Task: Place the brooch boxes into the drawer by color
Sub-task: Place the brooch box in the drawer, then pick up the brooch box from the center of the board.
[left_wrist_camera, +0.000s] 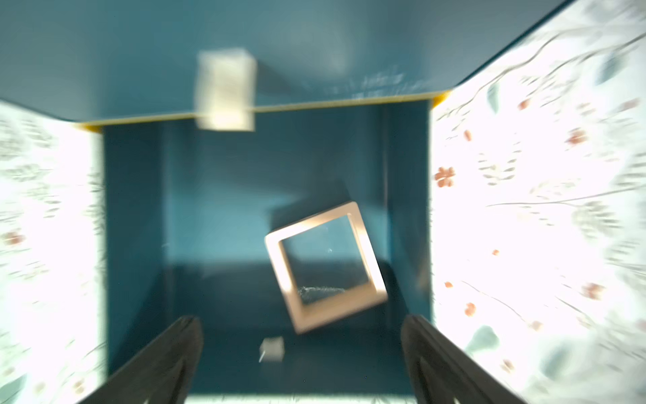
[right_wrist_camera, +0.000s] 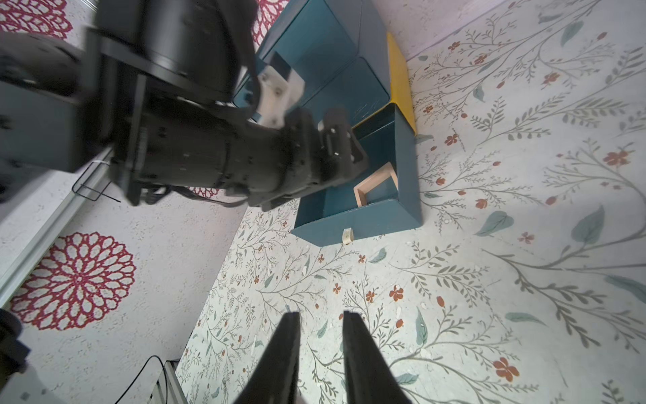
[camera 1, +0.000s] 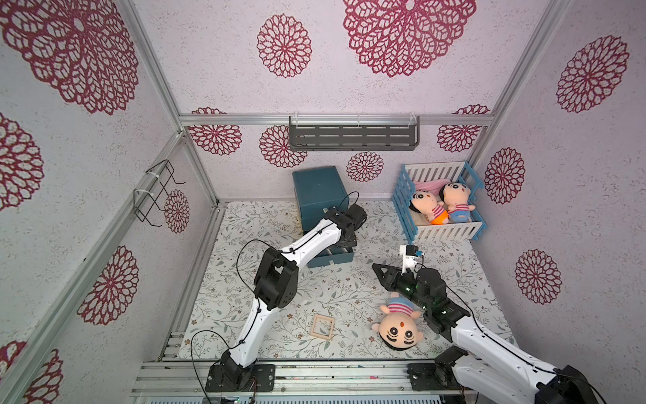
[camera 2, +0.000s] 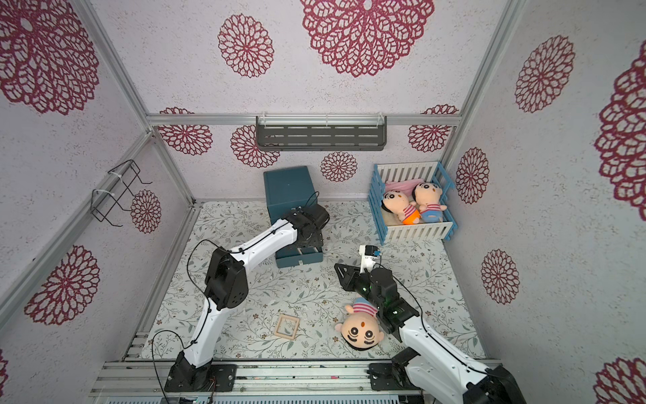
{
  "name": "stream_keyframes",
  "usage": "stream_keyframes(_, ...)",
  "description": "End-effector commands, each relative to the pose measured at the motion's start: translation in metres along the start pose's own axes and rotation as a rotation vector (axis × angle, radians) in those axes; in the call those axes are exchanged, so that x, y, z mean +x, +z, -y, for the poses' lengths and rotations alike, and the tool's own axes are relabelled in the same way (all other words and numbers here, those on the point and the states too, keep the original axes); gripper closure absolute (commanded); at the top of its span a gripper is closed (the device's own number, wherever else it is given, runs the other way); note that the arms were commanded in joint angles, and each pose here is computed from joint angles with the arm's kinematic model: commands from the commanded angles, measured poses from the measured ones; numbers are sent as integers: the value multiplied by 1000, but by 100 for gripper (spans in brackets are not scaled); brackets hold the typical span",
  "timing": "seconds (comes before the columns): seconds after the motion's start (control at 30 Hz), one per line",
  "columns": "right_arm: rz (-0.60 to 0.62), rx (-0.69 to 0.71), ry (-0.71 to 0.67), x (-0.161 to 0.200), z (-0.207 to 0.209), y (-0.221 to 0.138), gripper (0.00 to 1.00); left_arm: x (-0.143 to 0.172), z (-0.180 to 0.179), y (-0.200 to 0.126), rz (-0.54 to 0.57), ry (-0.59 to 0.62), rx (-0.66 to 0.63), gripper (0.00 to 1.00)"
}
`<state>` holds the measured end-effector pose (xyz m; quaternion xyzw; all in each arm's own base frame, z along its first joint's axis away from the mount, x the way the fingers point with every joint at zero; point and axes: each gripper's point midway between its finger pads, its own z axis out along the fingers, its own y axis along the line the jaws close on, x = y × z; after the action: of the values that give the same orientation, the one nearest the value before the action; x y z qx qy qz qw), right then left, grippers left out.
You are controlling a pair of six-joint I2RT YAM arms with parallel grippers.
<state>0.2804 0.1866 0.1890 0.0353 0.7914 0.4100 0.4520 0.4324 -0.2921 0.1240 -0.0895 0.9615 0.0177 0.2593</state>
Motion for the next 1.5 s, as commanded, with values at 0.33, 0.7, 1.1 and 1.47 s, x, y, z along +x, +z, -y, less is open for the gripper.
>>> stream_keyframes(0.33, -69, -38, -173, 14, -14, -9, 72, 101, -25, -96, -29, 246, 163, 4)
stream_keyframes(0.7, -141, -100, -242, 45, -41, -17, 72, 202, -43, -106, -111, 359, 169, 1)
stream_keyframes(1.1, -207, -138, -244, 64, -44, -36, 72, 238, -55, -96, -164, 330, 179, 1)
stream_keyframes(1.47, -364, -136, -217, 104, -41, -47, 73, 264, -72, -82, -224, 324, 166, 3)
